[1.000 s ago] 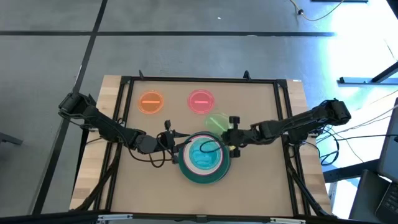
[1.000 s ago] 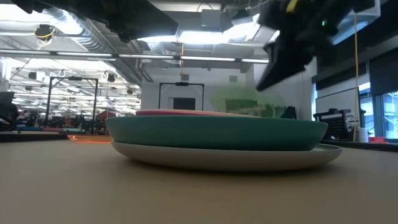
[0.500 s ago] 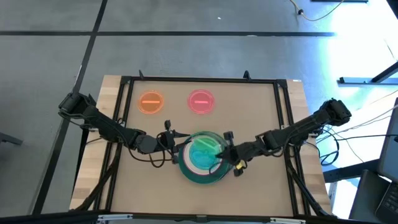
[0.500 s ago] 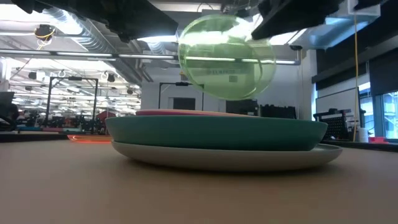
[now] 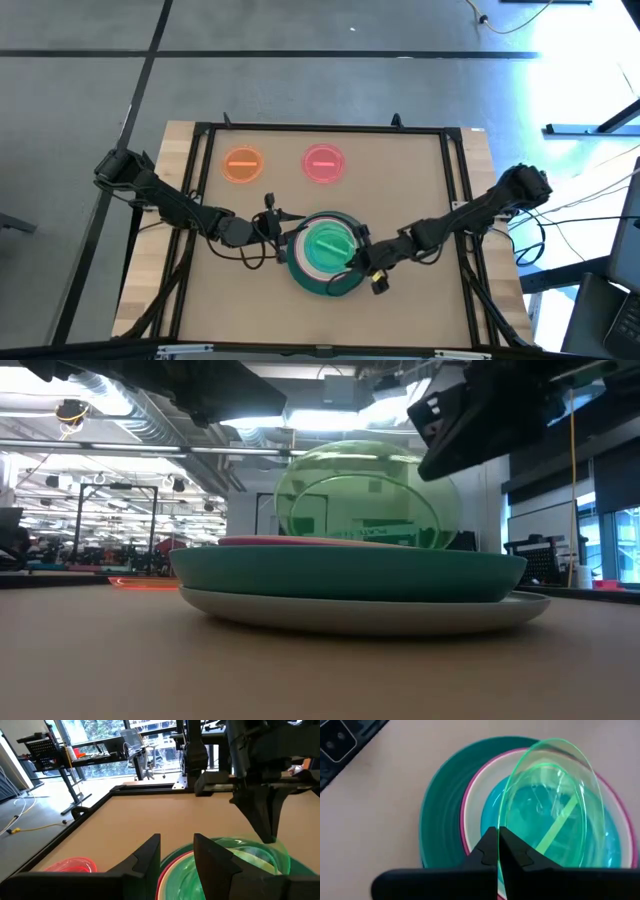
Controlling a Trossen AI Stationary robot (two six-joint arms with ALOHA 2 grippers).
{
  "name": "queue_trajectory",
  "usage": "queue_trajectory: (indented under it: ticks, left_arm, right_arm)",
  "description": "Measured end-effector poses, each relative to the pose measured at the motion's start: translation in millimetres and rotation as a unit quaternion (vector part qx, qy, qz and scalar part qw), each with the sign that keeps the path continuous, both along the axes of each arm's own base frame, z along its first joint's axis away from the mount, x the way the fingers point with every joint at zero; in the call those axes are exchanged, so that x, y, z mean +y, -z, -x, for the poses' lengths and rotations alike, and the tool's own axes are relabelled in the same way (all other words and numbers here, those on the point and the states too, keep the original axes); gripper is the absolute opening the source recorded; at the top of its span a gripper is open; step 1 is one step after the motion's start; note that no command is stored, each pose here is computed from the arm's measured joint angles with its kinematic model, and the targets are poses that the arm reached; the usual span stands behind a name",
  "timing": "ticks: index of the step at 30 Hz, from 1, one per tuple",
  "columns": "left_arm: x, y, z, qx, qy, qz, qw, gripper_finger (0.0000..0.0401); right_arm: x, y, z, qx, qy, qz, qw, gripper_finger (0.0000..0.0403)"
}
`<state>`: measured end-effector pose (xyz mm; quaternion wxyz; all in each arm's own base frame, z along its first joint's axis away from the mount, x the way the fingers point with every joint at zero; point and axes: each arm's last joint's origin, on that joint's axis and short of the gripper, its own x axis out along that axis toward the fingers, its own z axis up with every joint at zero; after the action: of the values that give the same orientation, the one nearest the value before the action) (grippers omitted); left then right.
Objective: Stack plastic plates
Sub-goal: Stack the transparent green plate on top of the light blue plate
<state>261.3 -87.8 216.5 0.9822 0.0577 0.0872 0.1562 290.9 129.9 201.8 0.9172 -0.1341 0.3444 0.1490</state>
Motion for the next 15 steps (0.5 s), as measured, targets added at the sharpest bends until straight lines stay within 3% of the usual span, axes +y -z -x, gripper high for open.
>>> queue_trajectory:
  ticks: [11, 15]
  left_arm:
    - [0, 0, 0, 0.000, 0.000, 0.001, 1.000, 0.0110]
    - [0, 0, 0, 0.000, 0.000, 0.001, 1.000, 0.0110]
  right_arm:
    - [3, 12, -9, -0.007, 0.015, -0.005, 1.000, 0.0001]
    - [4, 15, -10, 0.000, 0.026, -0.015, 1.000, 0.0023]
